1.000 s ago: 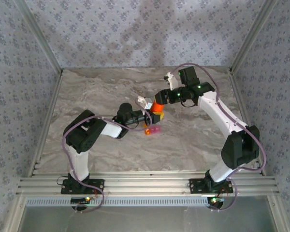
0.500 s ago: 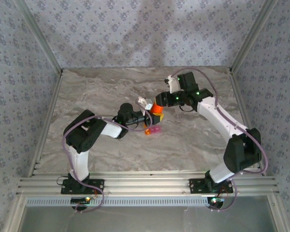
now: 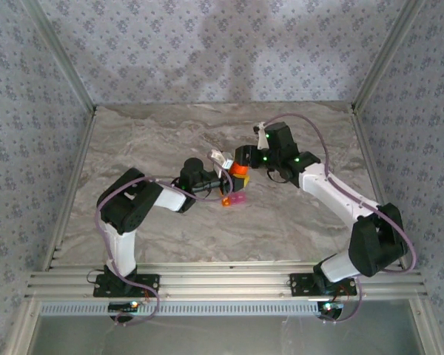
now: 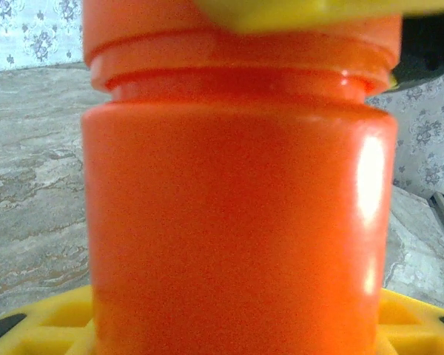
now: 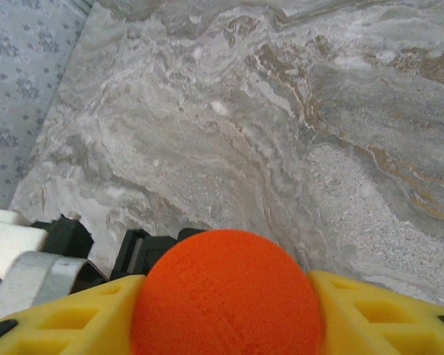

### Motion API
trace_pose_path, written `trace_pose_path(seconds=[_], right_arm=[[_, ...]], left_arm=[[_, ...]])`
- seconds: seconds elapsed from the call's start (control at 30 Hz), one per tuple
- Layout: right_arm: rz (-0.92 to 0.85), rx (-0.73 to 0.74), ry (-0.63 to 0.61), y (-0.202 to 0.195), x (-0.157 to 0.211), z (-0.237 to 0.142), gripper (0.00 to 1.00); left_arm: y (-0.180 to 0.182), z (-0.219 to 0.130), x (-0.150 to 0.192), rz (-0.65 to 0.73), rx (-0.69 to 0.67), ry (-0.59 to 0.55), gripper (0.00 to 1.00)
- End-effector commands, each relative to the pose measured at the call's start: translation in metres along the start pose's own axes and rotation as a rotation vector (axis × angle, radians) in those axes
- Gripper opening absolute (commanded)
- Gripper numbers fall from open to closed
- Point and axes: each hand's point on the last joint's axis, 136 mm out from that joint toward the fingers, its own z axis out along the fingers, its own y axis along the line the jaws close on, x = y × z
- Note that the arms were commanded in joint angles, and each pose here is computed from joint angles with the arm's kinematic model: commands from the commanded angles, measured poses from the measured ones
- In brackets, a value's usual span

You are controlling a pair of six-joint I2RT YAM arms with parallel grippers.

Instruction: Sort the pills into containers

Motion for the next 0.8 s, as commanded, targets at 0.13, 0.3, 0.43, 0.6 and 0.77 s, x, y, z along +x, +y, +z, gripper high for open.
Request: trace_pose_path(seconds=[0.13,0.3,0.43,0.6,0.77], right_arm=[[-0.004,-0.030,0.049,0.006,0.000,-0.016,0.69],[-0.022,-0.067,-0.025,0.015,-0.027,-0.043,0.75],[-0.057,-0.072,-0.035,0.015,-0.033,-0.056,0.77],[-0.151,-0.138,0.003,0.017,-0.037,-0.055,0.76],[-0.205,-0.150,0.053,0.014,-0.033,-0.043,0.74]], left_arm=[[-0.015,0.000,-0.045,0.094,0.041,-0.131,0.00],[-0.015,0.000,-0.045,0.094,0.042,-0.132,0.00],[-0.016,-0.001,-0.045,0.095,0.041,-0.132,0.00],[-0.016,0.000,-0.045,0.093,0.044,-0.135,0.00],[-0.016,0.000,-0.046,0.093,0.045,-0.136,0.00]])
